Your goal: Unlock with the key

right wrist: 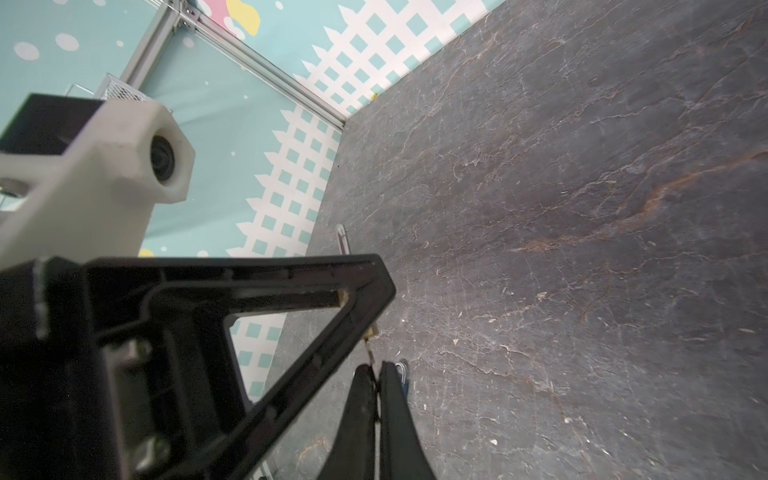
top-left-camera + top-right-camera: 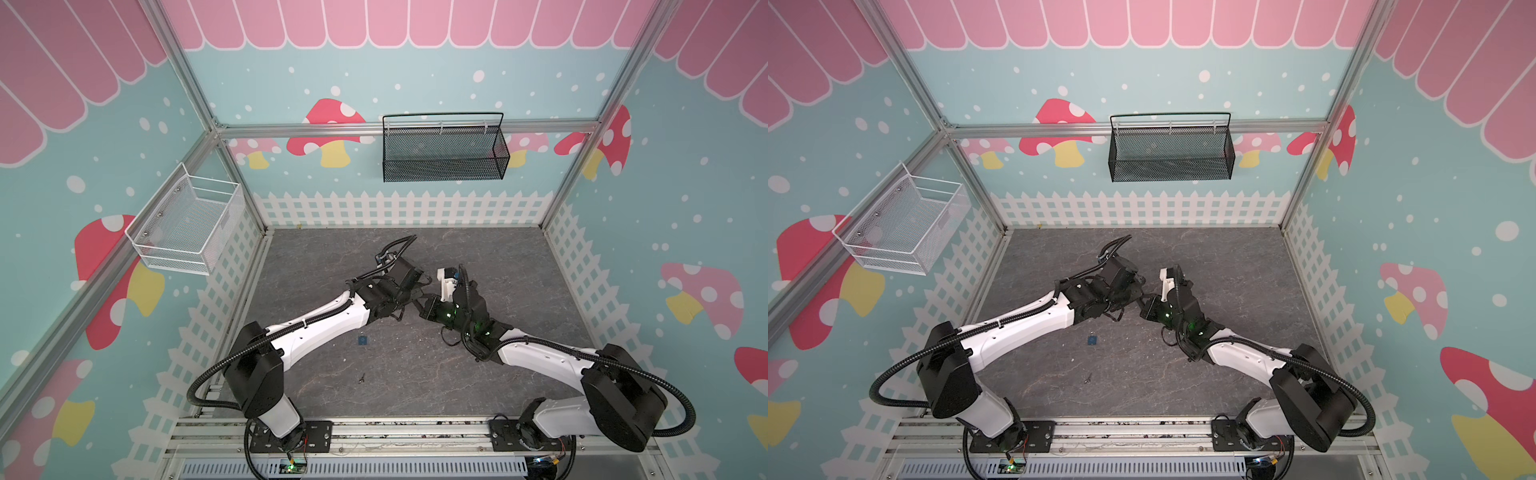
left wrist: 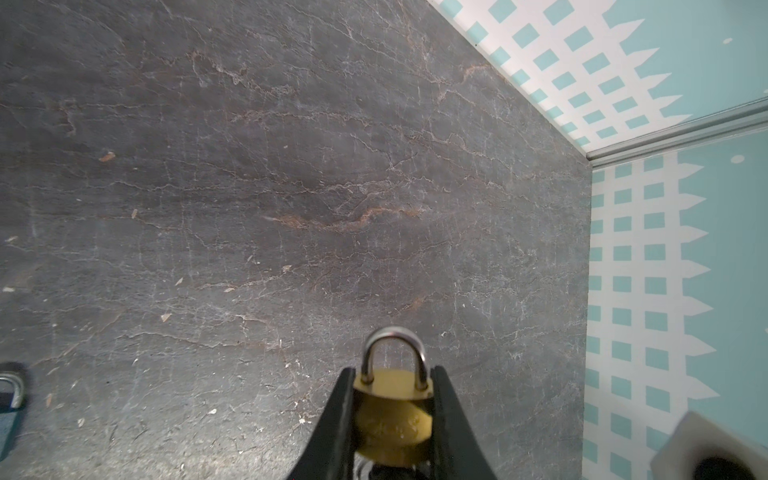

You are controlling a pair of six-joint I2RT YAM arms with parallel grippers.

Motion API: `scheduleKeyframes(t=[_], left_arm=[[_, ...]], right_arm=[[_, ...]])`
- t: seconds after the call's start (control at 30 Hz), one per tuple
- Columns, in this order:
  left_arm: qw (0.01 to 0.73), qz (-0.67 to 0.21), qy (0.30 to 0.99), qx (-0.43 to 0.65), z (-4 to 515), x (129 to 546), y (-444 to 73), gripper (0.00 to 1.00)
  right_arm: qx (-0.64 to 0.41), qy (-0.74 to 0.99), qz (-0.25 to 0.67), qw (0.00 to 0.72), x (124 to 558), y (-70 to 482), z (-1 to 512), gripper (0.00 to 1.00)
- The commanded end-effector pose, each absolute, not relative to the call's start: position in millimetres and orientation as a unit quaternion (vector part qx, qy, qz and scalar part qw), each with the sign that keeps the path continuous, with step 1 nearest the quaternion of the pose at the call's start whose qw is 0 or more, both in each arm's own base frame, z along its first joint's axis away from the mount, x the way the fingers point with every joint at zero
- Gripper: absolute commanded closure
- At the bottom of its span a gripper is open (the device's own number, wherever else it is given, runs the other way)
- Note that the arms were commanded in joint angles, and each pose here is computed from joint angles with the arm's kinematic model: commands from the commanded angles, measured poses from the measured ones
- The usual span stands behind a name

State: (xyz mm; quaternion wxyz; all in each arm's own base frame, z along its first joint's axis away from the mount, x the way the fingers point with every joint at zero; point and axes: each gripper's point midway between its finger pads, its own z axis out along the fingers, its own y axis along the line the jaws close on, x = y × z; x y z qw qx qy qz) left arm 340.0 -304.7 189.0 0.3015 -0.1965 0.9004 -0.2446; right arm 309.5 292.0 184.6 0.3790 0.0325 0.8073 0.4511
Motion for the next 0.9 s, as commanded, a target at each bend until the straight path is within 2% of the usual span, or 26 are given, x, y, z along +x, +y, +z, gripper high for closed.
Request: scheduleKeyframes(t=[0.0, 0.2, 0.43, 0.57, 0.7, 0.87], left_arm=[[0.206, -0.290, 0.925, -0.135, 177, 294, -347, 1.00], [0.188, -0.300, 0.926, -0.133, 176, 285, -352, 1.00], [0.255, -0.281, 0.912, -0.158, 196, 319, -327, 1.00], [0.307, -0.250, 0.899, -0.189, 206, 339, -299, 1.00], [0.326, -0.241, 0.891, -0.203, 215, 354, -285, 1.00], [0.348, -0.239, 0.883, -0.206, 228, 358, -279, 1.00]], right_arm=[[0.034, 0.763, 0.455, 0.458, 332, 292, 235, 1.00], [0.046, 0.739, 0.477, 0.474, 334, 291, 252, 1.00], [0.023, 0.760, 0.463, 0.456, 322, 290, 231, 1.00], [-0.009, 0.768, 0.462, 0.443, 309, 291, 222, 0.88], [-0.044, 0.767, 0.469, 0.437, 298, 293, 221, 0.75], [-0.045, 0.766, 0.480, 0.426, 292, 290, 223, 0.78]])
